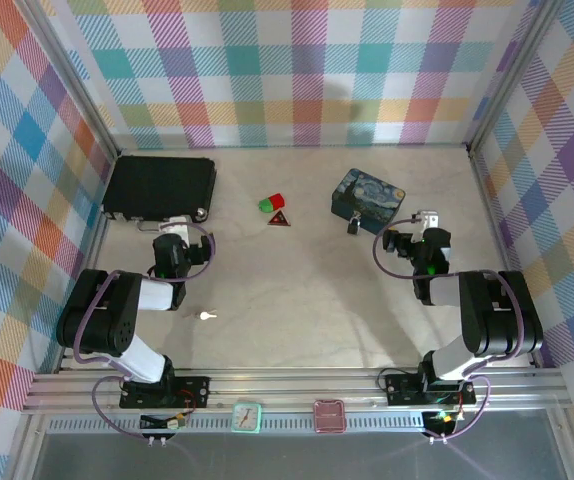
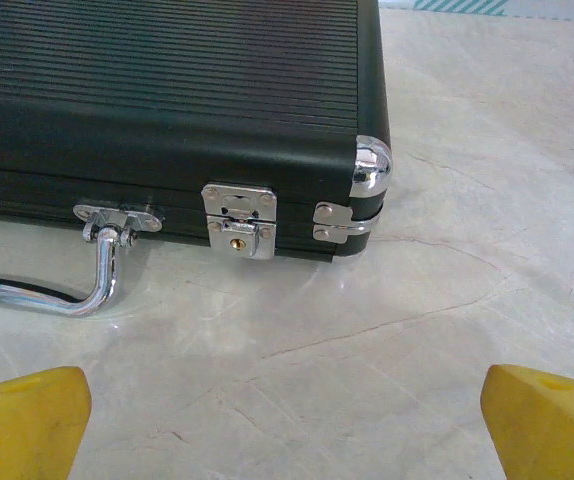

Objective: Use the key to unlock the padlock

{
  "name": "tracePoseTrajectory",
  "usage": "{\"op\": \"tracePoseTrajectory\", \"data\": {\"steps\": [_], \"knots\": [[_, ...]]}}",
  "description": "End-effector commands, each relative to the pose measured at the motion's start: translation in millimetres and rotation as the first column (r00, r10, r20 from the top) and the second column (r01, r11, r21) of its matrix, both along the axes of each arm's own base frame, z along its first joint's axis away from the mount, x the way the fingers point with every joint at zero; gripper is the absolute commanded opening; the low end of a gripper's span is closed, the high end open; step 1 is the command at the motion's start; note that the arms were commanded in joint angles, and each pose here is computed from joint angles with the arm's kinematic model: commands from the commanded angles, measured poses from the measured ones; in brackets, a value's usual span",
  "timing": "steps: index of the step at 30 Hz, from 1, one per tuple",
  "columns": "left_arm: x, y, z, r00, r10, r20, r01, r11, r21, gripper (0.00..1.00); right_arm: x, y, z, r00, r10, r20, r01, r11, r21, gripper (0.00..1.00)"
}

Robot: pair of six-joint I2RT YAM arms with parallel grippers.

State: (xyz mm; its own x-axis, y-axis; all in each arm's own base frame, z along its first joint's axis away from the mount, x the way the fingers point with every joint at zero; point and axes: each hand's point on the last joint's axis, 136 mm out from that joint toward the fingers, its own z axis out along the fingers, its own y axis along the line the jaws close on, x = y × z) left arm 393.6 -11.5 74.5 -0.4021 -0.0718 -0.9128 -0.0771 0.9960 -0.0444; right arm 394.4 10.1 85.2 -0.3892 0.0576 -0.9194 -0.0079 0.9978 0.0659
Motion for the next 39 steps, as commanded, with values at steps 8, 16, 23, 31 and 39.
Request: {"op": "tracePoseTrajectory", "data": {"steps": [8,16,23,31,39], "knots": [[7,2,6,1.0,-0.002,0.018,0.001,1.0,0.007,1.0,4,4,6,1.0,0.02,0.023,-0.02,1.0,-0.001,0.99],[6,2,6,1.0,-0.003,0.019,0.003,1.0,0.005,1.0,4,5,6,1.0,0.023,0.021,-0.023,1.0,0.0,0.99],[7,2,7,1.0,-0.004,0.019,0.003,1.0,0.004,1.0,4,5,6,0.999,0.024,0.021,-0.024,1.0,-0.001,0.99],[1,6,24,0.998,0.035,0.05,-0.037,0.999,0.026,0.93,-1,9,42,1.0,0.015,-0.001,-0.015,0.999,-0.051,0.99],[0,-9,103,0.994,0.083,0.065,-0.076,0.992,-0.097,1.0,7,8,110,0.995,-0.071,-0.074,0.078,0.993,0.093,0.99]]}}
